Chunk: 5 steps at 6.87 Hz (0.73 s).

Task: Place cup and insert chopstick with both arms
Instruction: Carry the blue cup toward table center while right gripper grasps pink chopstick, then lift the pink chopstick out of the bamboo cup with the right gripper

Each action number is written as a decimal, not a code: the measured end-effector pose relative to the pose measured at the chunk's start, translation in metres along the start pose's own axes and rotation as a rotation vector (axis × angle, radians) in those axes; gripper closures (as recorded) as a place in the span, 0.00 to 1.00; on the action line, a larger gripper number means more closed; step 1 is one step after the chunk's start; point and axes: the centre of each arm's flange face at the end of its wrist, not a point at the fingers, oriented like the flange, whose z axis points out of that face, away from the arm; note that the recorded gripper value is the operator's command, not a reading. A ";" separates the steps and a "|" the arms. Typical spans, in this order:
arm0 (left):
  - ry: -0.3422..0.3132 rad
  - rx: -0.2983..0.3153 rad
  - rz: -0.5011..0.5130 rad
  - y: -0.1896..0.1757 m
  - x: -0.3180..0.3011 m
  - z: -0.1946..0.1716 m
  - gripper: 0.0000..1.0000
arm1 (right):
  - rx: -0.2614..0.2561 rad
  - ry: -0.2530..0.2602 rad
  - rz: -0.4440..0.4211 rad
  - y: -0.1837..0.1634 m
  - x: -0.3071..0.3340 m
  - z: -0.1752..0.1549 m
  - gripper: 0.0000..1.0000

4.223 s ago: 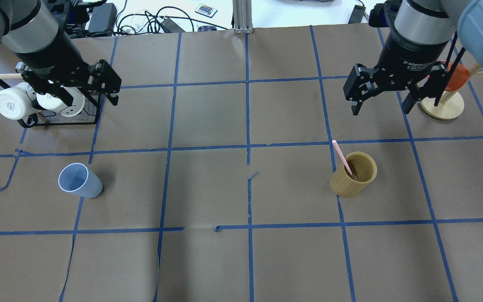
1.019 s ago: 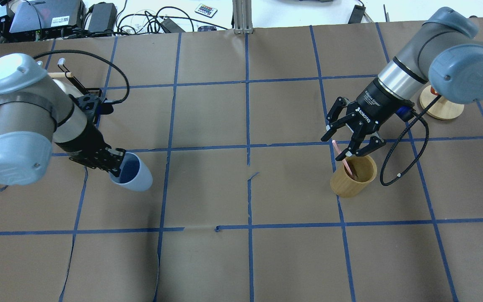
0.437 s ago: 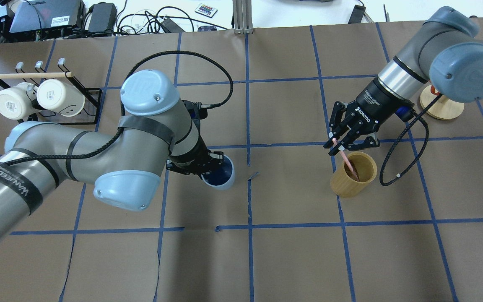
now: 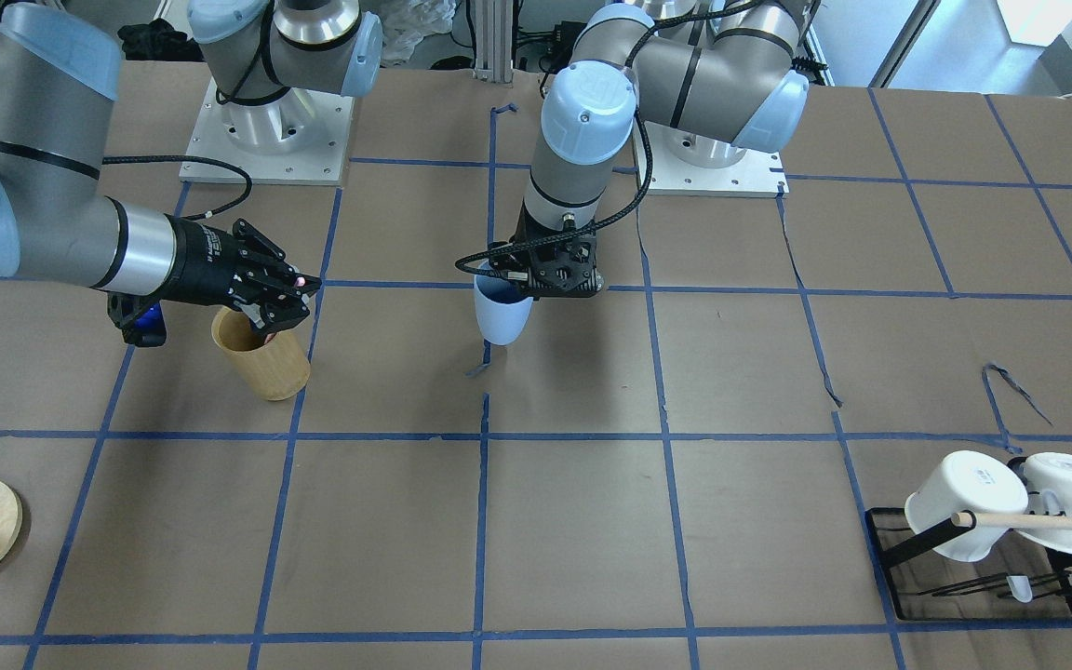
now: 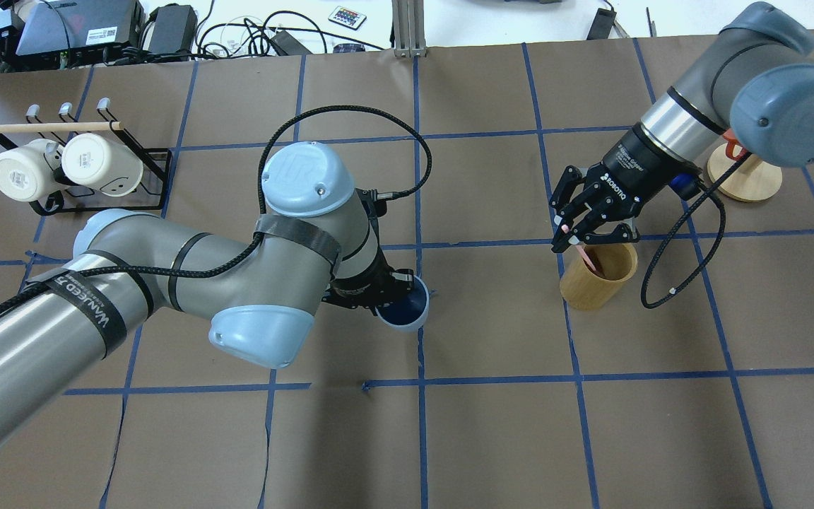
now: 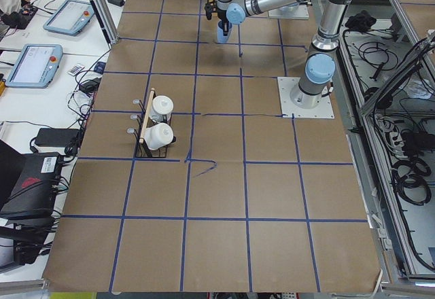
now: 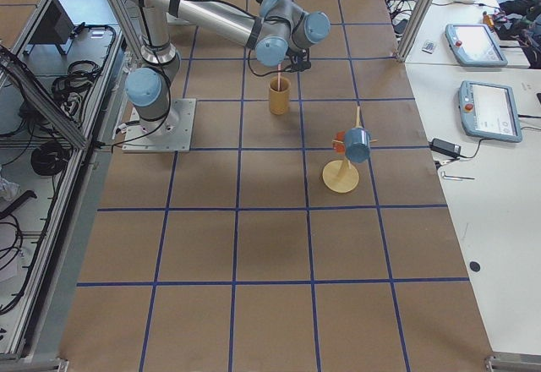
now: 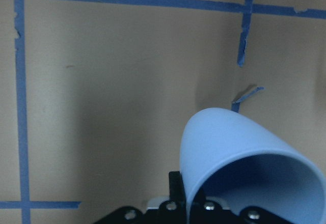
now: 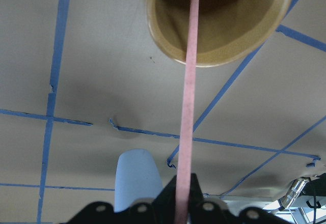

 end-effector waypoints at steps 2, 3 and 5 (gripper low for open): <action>0.001 -0.011 -0.026 0.000 0.004 0.007 1.00 | -0.012 0.014 0.012 0.017 0.003 -0.023 0.97; 0.001 -0.019 -0.032 -0.001 0.004 0.011 1.00 | -0.018 0.020 0.017 0.025 0.005 -0.033 0.97; 0.000 -0.028 -0.034 -0.003 0.005 0.018 0.96 | -0.021 0.021 0.021 0.043 0.006 -0.060 0.98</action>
